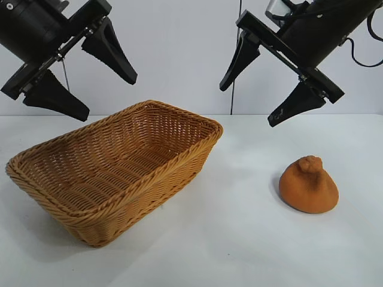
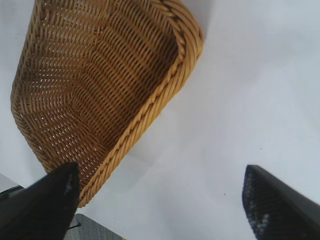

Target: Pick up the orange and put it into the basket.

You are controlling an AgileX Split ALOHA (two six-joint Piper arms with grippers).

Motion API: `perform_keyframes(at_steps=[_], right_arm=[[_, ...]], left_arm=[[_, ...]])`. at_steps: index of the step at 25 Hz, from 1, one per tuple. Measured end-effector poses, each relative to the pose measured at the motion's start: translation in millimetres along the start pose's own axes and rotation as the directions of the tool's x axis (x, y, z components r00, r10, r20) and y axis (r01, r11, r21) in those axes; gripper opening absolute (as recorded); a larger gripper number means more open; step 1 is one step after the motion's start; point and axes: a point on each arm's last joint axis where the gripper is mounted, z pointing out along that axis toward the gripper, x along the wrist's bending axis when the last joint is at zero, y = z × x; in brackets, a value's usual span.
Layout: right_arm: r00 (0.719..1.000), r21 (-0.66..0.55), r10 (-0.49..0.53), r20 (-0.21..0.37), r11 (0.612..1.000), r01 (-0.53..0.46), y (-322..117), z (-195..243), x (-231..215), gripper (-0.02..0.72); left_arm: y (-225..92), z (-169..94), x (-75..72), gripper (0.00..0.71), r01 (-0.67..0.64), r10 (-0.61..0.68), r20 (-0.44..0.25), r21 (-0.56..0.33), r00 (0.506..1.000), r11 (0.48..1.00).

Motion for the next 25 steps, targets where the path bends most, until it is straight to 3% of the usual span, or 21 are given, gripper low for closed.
perform_keyframes(at_steps=[25], right_arm=[[1.000,0.000,-0.003,0.000,1.000,0.003,0.0,0.0,0.0,0.607]], left_arm=[[1.4,0.0,0.5,0.610,-0.004,0.003,-0.006,-0.016,1.000,1.000]])
